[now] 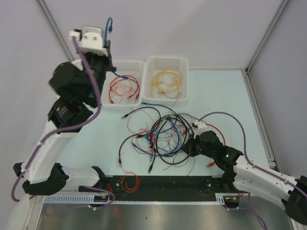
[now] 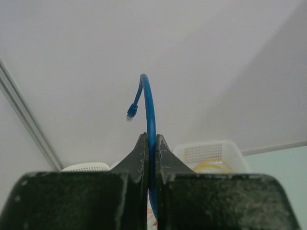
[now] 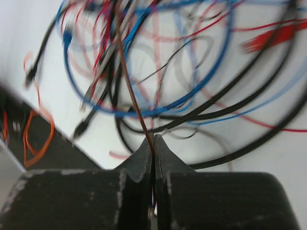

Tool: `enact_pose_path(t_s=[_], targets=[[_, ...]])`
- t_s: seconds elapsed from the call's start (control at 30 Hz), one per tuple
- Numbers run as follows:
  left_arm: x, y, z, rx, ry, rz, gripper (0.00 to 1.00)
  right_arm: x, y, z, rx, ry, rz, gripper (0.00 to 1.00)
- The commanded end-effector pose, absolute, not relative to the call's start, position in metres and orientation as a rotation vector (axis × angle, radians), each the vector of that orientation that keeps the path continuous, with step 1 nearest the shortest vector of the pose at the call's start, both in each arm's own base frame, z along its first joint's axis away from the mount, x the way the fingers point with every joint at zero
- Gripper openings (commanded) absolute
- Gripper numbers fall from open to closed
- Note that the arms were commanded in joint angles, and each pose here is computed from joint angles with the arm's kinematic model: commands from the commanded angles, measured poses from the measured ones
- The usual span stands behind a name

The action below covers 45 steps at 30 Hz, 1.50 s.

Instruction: Untangle the cables

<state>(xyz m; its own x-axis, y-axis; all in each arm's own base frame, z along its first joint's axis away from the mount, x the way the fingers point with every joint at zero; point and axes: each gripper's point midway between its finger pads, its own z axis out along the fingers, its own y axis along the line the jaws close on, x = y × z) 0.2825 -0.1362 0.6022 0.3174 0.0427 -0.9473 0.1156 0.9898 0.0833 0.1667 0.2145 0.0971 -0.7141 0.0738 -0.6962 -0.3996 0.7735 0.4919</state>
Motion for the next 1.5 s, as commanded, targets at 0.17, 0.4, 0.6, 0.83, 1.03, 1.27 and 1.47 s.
enact_pose_path(t_s=[0.17, 0.4, 0.6, 0.83, 1.03, 1.27, 1.47], targets=[[0.306, -0.156, 0.548, 0.154, 1.405, -0.082, 0.00, 0.128, 0.261, 0.206, -0.556, 1.873, 0.968, 0.00], [0.350, -0.124, 0.504, 0.026, 1.573, 0.050, 0.00, 0.162, 0.242, 0.215, -0.389, 1.914, 0.747, 0.83], [0.409, -0.058, 0.464, -0.295, 1.671, 0.025, 0.00, 0.177, 0.237, 0.259, -0.285, 1.798, 0.751, 1.00], [0.463, 0.025, 0.438, -0.592, 1.601, 0.127, 0.00, 0.197, 0.223, 0.269, -0.247, 1.766, 0.684, 1.00], [0.505, 0.069, 0.412, -0.585, 1.543, 0.462, 0.00, 0.224, 0.220, 0.254, -0.238, 1.829, 0.710, 1.00], [0.564, 0.104, 0.341, -0.762, 1.691, 0.173, 0.00, 0.256, 0.221, 0.224, -0.215, 1.918, 0.675, 0.99], [0.585, 0.137, 0.290, -0.985, 1.676, -0.222, 0.00, 0.262, 0.224, 0.219, -0.166, 1.938, 0.708, 0.99]])
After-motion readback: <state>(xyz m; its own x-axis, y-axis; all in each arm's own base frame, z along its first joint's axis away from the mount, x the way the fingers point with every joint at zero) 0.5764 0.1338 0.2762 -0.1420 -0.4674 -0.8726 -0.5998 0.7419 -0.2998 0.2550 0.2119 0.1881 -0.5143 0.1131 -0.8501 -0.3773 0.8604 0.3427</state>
